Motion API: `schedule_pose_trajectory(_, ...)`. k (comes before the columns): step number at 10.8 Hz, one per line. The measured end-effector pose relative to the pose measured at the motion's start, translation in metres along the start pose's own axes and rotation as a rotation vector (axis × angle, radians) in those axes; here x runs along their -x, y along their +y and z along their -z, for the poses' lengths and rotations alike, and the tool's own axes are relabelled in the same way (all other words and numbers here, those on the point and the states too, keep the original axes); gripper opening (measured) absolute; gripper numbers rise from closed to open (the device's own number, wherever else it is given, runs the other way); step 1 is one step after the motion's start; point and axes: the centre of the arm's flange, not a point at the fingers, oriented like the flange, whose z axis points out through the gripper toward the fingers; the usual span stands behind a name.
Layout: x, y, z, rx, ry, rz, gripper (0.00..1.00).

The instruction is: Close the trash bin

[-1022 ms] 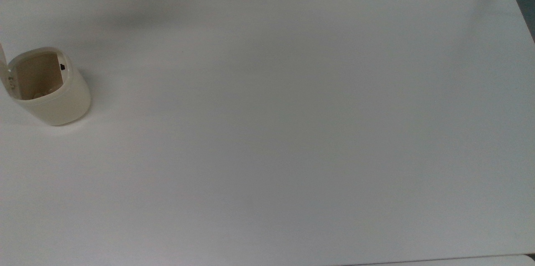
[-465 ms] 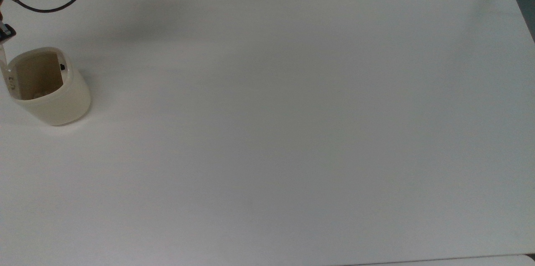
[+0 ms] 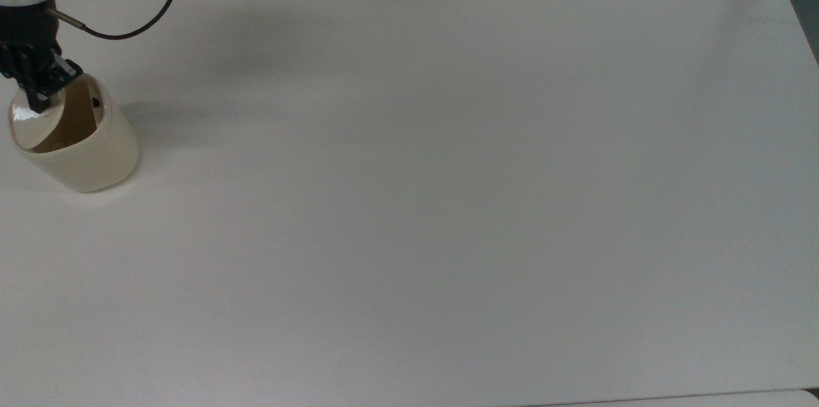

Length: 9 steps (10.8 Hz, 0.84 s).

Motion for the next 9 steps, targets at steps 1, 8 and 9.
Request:
schedule_pose_trajectory(1,0.006,-0.01,-0.006,-0.008,-0.057,0.035,0.01)
schedule_pose_trajectory(8,0.019,-0.026,-0.029,0.002,-0.154,0.138,0.01)
schedule_pose_trajectory(9,0.019,-0.026,-0.029,0.002,-0.154,0.138,0.01)
